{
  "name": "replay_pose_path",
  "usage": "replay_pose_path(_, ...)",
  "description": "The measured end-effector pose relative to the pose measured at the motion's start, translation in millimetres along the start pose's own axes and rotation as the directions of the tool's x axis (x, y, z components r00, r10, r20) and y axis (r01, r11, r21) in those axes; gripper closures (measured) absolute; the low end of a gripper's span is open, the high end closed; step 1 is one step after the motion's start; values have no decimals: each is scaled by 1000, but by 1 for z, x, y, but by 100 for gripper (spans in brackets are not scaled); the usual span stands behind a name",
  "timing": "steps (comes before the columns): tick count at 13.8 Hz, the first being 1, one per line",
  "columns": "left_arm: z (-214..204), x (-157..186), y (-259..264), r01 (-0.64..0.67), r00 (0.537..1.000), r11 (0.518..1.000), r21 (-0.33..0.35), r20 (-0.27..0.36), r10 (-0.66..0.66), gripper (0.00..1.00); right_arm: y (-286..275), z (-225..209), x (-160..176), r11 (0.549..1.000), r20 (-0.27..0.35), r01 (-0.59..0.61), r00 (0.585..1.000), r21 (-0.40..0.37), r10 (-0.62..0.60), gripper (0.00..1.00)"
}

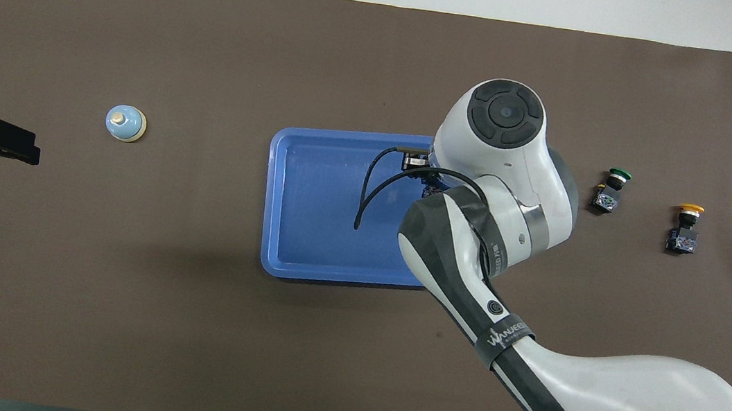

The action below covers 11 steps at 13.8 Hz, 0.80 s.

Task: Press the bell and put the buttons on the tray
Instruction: 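Carry the red button with the right gripper over the blue tray, then release the red button in the tray and raise the right gripper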

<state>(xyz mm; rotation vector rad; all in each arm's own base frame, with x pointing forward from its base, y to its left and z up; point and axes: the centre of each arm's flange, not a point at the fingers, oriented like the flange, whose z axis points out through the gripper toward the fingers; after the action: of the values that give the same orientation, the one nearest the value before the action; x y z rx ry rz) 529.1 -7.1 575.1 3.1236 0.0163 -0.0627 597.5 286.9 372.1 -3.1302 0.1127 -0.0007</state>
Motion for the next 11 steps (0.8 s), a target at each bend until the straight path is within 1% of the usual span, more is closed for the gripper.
replay_pose_path(5, 0, 0, 0, 0, 1000, 1000, 0, 0, 0, 0, -16, 44, -25, 999, -5, 42, 999, 14, -42, 56)
replay_pose_path(11, 0, 0, 0, 0, 1000, 1000, 0, 0, 0, 0, -25, 77, -50, 997, -14, 77, 997, 27, -76, 56)
